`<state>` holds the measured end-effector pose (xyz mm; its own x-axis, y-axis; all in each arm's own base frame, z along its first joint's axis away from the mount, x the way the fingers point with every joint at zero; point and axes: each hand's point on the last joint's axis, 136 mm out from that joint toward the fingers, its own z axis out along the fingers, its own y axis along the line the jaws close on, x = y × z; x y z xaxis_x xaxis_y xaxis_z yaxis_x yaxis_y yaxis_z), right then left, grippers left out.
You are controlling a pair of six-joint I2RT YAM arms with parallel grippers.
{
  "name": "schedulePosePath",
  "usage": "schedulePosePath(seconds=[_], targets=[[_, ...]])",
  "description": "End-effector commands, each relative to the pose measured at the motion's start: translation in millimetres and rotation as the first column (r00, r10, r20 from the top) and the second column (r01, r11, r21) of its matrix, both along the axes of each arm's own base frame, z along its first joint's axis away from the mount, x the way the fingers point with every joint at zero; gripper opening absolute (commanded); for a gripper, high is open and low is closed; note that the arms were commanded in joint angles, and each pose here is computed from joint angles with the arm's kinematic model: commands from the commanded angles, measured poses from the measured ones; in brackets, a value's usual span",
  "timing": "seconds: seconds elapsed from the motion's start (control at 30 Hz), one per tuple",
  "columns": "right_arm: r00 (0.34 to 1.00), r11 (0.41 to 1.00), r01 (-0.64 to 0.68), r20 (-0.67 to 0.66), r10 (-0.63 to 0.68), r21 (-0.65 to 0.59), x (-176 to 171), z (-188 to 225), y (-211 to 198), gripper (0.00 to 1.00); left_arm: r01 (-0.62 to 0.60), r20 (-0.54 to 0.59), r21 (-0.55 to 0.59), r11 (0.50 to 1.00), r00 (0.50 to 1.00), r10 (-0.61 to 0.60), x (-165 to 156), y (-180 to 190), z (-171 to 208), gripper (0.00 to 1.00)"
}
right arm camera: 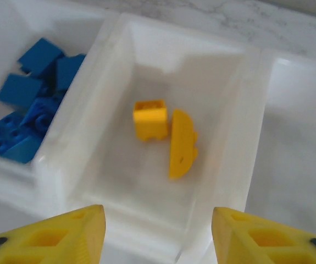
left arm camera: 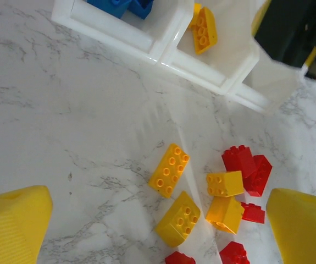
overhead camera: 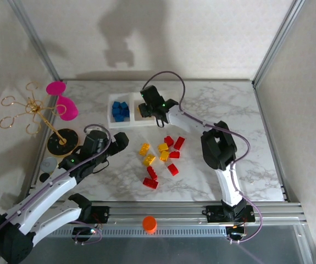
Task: Sort the legos into containers by color
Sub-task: Place the lego in the container, then pick up the lego from the center of the table.
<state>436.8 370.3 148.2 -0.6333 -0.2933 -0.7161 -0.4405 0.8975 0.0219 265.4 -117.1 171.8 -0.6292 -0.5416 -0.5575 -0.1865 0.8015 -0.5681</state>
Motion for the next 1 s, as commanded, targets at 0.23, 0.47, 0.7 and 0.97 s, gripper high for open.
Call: schedulePosePath(seconds=[0.23, 0.47, 0.7, 0.97], targets=[[0.978, 0.995, 0.088, -0.191, -0.078, 0.041, -105.0, -27.0, -7.1, 0.72, -0.019, -0.077, 0.047, 0.999, 0.997, 0.023, -35.7, 22.0, -14.1, 1.0], [0.939, 0.977, 0.206, -0.292, -0.18, 0.058, -145.3, -63.8, 2.9, 0.76, -0.026, -0.096, 0.023, 0.999, 0.995, 0.028, -48.0, 25.7, -22.6, 1.0], [0.906, 0.952, 0.303, -0.323, -0.273, 0.045, -151.8, -98.3, 8.9, 0.75, -0.07, -0.08, -0.02, 0.997, 0.995, 0.068, -52.5, 30.9, -20.5, 0.99], [0.902, 0.94, 0.34, -0.283, -0.327, -0.002, -147.5, -121.8, 11.5, 0.77, -0.082, -0.093, -0.023, 0.996, 0.992, 0.08, -53.3, 31.7, -26.6, 1.0]])
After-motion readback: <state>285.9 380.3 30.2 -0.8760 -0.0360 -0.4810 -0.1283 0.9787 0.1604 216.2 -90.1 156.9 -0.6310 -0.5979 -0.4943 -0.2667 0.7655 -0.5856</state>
